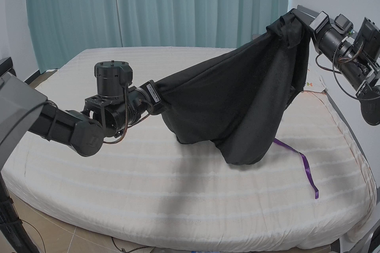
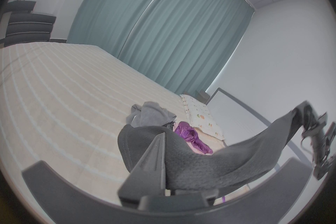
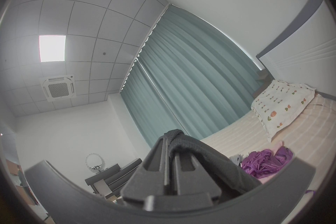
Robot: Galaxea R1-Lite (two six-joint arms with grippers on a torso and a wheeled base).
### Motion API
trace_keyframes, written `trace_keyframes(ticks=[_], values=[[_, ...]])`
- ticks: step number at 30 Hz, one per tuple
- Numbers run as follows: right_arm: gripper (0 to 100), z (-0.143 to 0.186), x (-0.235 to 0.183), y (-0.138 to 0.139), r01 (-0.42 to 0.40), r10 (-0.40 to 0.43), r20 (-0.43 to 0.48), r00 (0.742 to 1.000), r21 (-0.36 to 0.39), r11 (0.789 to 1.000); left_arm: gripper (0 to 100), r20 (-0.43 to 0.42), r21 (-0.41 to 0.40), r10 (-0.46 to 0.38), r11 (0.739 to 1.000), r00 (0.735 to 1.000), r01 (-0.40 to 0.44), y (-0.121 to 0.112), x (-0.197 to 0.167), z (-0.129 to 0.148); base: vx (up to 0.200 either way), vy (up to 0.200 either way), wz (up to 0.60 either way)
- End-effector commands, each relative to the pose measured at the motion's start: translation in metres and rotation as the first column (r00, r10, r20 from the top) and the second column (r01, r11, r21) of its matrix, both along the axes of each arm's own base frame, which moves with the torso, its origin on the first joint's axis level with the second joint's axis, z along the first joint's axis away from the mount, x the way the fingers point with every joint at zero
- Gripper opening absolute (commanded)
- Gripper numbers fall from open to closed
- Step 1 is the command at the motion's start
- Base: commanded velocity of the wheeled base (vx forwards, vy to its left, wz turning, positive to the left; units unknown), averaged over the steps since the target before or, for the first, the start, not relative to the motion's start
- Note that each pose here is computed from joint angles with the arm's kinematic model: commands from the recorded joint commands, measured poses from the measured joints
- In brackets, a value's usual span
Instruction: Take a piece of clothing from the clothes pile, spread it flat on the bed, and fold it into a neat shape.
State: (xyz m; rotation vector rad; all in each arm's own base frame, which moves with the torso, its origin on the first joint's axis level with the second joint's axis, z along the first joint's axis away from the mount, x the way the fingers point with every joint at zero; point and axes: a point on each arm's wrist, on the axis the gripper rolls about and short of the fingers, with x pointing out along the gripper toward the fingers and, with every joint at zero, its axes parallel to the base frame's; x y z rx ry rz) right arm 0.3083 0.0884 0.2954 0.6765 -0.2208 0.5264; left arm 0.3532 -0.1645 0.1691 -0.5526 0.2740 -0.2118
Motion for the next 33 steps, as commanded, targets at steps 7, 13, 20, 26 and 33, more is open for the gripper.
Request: trace_keyframes(ticks=[7,13,20,26,33], values=[[0,-0.14,-0.009,0.024,-0.091,0.069,-0.436,0.897,-0.03,0.995,0,-0.137,-0.07,-0.042,0.997,0.99,0.032,-0.007,-0.044,-0.025,0.0,0.0,0.0],[0,-0.173,-0.007,0.037,-0.105,0.093,-0.553,0.828,0.009,0.994,0,-0.215,-0.068,-0.039,0.997,0.976,0.025,-0.007,-0.047,-0.051,0.0,0.0,0.0],[0,-0.184,-0.008,0.04,-0.084,0.073,-0.583,0.809,0.008,0.996,0,-0.256,-0.062,-0.034,0.998,0.966,0.019,-0.006,-0.051,-0.072,0.0,0.0,0.0],[0,-0.189,-0.013,0.044,-0.104,0.089,-0.601,0.794,0.009,0.995,0,-0.278,-0.074,-0.029,0.997,0.96,0.009,-0.004,-0.054,-0.085,-0.033,0.0,0.0],[0,-0.192,-0.012,0.045,-0.104,0.087,-0.608,0.789,0.008,0.995,0,-0.279,-0.072,-0.026,0.997,0.96,0.006,-0.003,-0.056,-0.085,-0.143,0.0,0.0]])
